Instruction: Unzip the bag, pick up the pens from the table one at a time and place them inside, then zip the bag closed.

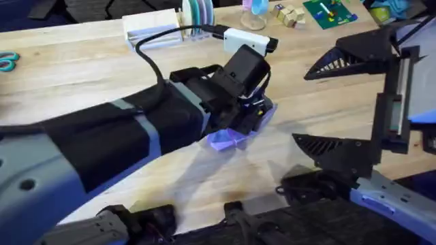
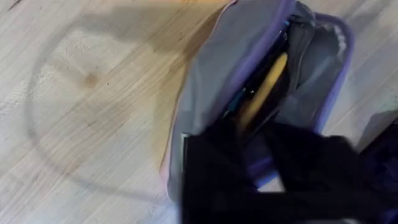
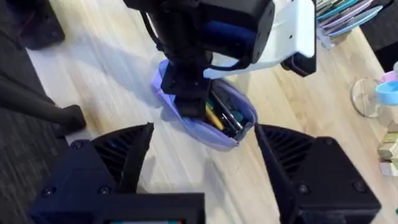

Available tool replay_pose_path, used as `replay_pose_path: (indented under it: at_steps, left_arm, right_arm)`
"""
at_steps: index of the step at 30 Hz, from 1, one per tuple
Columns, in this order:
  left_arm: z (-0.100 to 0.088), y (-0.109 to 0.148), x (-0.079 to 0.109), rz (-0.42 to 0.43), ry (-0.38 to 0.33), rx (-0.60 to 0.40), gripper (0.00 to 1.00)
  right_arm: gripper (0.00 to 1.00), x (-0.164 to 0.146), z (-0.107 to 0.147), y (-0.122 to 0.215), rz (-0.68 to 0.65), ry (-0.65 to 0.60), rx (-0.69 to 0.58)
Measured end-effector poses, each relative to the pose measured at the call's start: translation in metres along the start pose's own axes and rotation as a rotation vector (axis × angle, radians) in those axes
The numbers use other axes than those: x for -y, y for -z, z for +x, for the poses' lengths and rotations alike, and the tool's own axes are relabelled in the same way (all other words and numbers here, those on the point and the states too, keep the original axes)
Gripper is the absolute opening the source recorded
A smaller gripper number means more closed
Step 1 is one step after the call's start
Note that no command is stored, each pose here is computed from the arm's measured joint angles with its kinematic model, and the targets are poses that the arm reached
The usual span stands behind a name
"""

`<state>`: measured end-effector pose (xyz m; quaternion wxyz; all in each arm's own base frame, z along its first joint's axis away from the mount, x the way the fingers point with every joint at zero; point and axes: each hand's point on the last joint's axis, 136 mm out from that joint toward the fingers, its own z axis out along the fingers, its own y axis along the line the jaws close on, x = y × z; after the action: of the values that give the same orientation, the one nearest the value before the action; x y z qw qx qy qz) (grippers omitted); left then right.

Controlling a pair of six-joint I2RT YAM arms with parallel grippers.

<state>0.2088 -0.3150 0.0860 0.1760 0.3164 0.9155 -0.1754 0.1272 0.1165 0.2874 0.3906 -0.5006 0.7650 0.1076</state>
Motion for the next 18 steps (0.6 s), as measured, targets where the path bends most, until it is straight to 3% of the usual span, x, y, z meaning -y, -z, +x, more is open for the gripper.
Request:
replay_pose_path:
  at_steps: [4, 6, 11, 18]
  left_arm:
    - [-0.001, 0.0, 0.001, 0.004, 0.0, 0.005, 0.943]
    - [-0.003, 0.001, 0.002, 0.005, -0.001, 0.008, 0.987]
    - [-0.01, 0.008, 0.004, 0.01, -0.006, 0.029, 0.992]
    - [-0.03, 0.059, -0.002, 0.016, -0.053, 0.157, 0.992]
  right_arm:
    - [0.997, 0.0, 0.0, 0.0, 0.0, 0.0, 0.0]
    - [0.998, 0.0, 0.0, 0.0, 0.0, 0.0, 0.0]
    - [0.998, 0.0, 0.0, 0.0, 0.0, 0.0, 0.0]
    - [0.998, -0.004, 0.006, 0.0, -0.015, -0.008, -0.023]
